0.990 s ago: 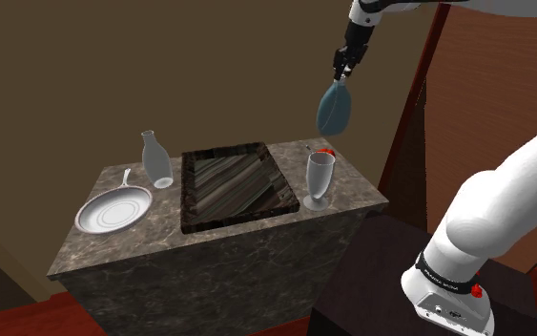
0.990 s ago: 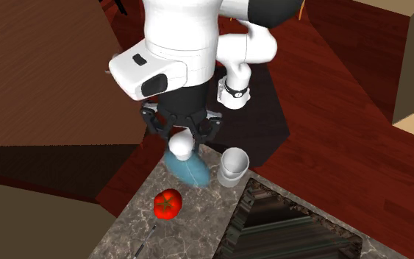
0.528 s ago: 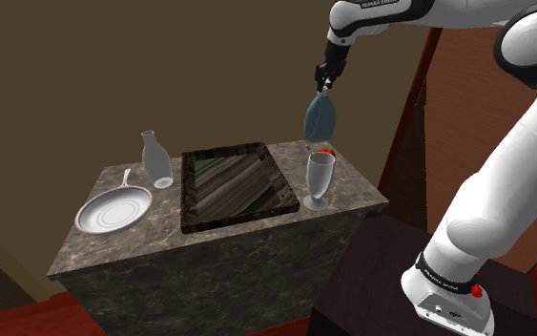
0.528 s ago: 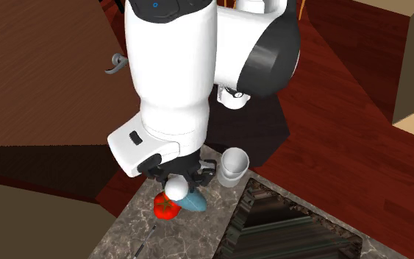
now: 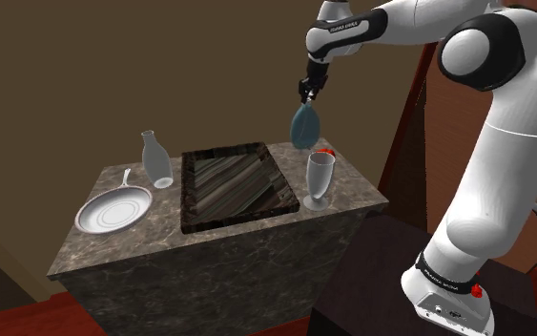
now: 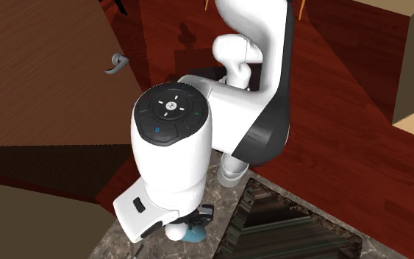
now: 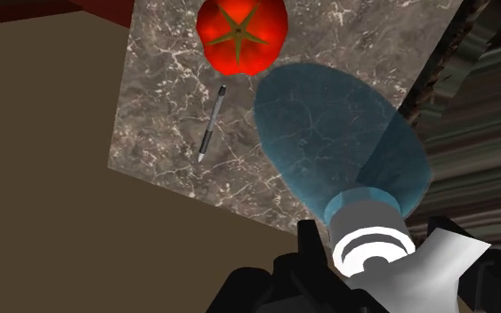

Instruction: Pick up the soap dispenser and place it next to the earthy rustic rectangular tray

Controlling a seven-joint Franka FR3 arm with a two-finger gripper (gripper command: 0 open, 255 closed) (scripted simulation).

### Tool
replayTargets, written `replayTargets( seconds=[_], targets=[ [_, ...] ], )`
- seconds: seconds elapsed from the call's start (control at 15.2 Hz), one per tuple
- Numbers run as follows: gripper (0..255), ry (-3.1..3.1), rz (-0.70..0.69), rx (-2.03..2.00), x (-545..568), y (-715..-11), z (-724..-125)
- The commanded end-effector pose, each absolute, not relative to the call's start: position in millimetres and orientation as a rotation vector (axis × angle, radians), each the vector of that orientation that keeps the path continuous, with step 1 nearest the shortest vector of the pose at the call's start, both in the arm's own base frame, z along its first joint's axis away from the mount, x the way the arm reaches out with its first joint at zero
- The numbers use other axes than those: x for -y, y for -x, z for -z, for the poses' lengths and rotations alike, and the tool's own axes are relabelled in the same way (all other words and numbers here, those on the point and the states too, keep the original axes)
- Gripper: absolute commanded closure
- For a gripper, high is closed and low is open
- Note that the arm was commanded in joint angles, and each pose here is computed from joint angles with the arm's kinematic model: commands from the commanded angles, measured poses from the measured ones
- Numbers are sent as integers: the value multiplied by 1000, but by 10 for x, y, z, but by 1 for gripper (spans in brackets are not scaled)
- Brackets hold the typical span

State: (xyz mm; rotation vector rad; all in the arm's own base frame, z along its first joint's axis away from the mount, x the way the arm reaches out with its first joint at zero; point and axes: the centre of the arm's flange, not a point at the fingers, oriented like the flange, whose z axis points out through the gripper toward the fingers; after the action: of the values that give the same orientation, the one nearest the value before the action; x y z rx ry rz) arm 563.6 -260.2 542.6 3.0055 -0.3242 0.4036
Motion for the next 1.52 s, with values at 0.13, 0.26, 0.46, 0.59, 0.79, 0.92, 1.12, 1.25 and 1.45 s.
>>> replayTargets(
  seconds=[0.13,0.26,0.46,0.59,0.79,0.92,1.12,1.25,1.45],
  targets=[
    [255,-3005,-406,324,2623,-5667,-5218],
    [255,-3005,-406,324,2623,-5667,-5113],
    [255,-3005,-406,324,2623,-5667,-4954],
    [255,-3005,-406,324,2623,-5667,-4849],
    [255,-3005,-406,324,2623,-5667,-4690],
    [255,-3005,-406,324,2623,-5667,-4585],
    [255,-3005,-406,324,2623,-5667,-4426],
    [255,-3005,-406,325,2623,-5666,-4345],
    [255,-3005,-406,324,2623,-5667,-4345]
  ],
)
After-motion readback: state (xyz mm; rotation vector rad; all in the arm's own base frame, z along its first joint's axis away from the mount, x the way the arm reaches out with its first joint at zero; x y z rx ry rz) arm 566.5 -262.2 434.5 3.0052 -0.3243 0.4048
